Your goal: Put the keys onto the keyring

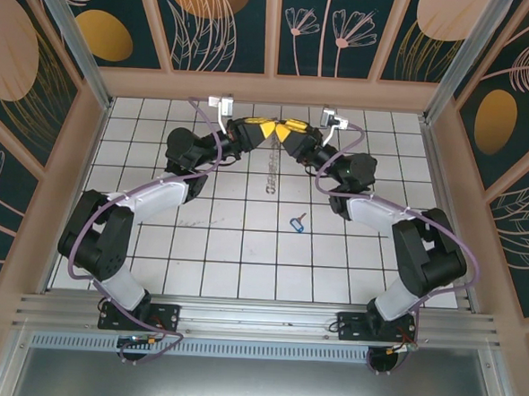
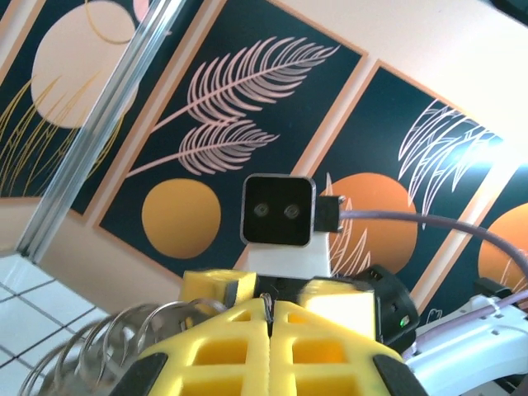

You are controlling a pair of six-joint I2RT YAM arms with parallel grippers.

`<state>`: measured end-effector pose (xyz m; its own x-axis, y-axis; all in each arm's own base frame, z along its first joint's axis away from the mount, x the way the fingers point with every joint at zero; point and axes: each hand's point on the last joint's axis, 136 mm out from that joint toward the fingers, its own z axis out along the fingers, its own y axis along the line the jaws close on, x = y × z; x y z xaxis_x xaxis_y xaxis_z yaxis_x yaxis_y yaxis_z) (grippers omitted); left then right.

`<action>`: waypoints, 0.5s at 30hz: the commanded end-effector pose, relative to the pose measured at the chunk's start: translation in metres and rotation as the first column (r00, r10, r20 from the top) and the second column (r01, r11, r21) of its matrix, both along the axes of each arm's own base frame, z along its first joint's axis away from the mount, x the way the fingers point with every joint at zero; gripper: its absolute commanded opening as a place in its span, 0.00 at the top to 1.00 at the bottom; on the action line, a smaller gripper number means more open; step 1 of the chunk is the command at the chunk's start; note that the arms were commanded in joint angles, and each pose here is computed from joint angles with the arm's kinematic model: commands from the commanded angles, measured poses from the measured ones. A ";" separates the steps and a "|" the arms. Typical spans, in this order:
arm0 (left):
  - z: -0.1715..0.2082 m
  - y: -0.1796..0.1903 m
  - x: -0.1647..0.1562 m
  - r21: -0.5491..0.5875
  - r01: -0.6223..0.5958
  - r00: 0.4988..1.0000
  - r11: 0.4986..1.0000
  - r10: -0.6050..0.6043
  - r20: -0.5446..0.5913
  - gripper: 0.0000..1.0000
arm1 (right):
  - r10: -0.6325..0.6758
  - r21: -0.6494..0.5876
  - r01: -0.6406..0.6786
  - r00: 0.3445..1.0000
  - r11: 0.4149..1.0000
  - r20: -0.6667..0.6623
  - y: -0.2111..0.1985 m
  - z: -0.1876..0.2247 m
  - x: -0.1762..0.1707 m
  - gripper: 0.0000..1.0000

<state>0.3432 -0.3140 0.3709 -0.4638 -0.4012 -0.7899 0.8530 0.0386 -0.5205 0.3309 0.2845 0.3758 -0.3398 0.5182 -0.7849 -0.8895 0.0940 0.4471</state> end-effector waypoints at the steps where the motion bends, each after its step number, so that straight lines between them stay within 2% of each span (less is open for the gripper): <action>1: 0.016 -0.002 -0.007 0.045 -0.012 0.997 0.999 0.009 0.083 1.00 | -0.050 -0.063 0.055 0.996 0.997 0.077 -0.014 0.025 -0.009 0.56; 5: 0.011 -0.005 -0.006 0.138 -0.032 0.993 0.990 0.015 0.118 1.00 | -0.121 -0.202 0.130 0.991 0.971 0.057 -0.027 0.015 0.000 0.43; 10: 0.004 -0.012 -0.005 0.251 -0.027 0.988 0.968 -0.012 0.153 1.00 | -0.103 -0.327 0.113 0.994 0.938 0.046 -0.038 -0.004 -0.001 0.43; 15: -0.002 -0.017 -0.005 0.347 -0.005 0.982 0.938 -0.061 0.180 1.00 | -0.008 -0.382 0.029 0.998 0.924 0.057 -0.042 -0.019 -0.013 0.46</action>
